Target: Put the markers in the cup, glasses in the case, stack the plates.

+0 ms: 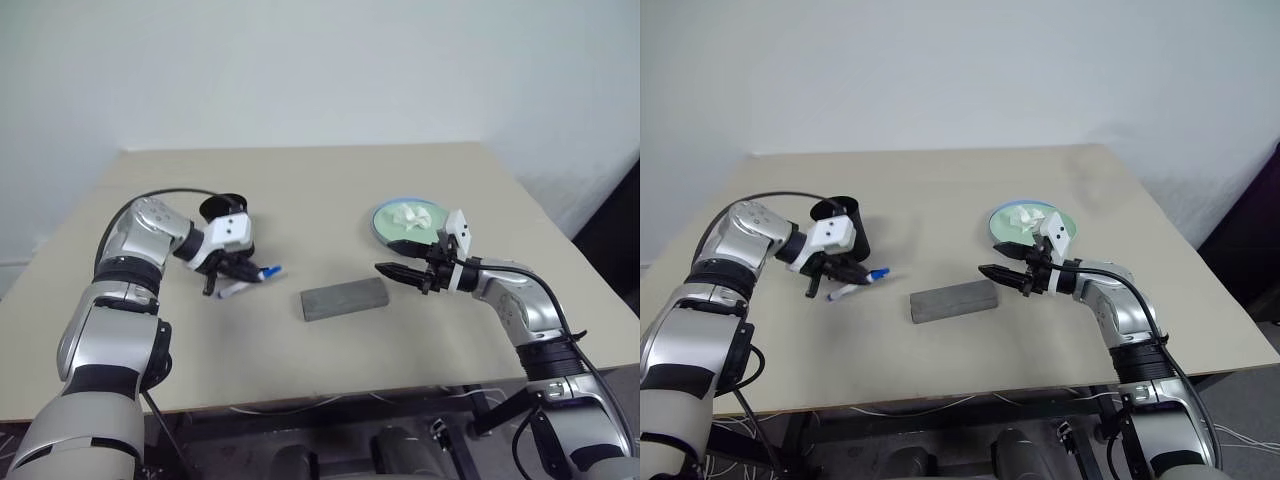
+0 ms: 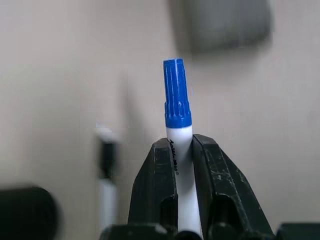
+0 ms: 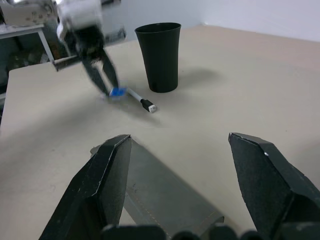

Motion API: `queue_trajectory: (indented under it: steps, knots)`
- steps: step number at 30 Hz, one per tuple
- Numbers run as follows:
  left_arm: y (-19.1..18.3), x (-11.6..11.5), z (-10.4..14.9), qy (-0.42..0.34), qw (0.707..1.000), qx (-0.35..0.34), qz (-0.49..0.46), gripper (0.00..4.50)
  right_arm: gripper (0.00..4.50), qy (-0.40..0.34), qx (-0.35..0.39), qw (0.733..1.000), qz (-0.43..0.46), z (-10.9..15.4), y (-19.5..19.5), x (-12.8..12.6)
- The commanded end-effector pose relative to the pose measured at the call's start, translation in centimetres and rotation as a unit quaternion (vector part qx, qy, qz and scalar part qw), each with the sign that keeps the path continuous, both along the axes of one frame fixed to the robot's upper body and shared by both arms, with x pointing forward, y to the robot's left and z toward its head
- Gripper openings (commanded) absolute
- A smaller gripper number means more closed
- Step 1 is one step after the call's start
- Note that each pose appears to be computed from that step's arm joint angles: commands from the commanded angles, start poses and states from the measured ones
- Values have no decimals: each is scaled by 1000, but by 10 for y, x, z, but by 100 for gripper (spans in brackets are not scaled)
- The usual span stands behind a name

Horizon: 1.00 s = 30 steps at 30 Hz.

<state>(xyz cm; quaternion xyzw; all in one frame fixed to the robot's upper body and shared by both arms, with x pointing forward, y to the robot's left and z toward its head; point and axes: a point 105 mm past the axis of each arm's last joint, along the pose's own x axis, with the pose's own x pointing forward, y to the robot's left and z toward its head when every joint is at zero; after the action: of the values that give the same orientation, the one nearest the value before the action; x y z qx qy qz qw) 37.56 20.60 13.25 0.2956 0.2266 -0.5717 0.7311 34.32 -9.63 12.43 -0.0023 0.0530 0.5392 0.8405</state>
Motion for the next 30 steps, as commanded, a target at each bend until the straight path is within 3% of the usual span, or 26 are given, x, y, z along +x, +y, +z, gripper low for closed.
queue_trajectory:
  steps: [1, 7, 15, 19, 30]
  knots:
    - [-11, 17, 49, -85, 989, -114, 40, 8, 336, -53, 16, 998, 5, 30, 6, 3]
    - [-4, 33, 92, -179, 942, -246, 139, 8, 336, -68, 16, 997, 18, 39, 13, 2]
    - [24, 45, 131, -294, 864, -311, 266, 8, 336, -67, 17, 997, 31, 39, 20, 3]
    - [43, 51, 125, -328, 838, -291, 326, 8, 336, -70, 19, 997, 36, 41, 24, 3]
    - [55, 60, 76, -307, 819, -293, 387, 8, 336, -72, 14, 997, 37, 42, 21, 4]
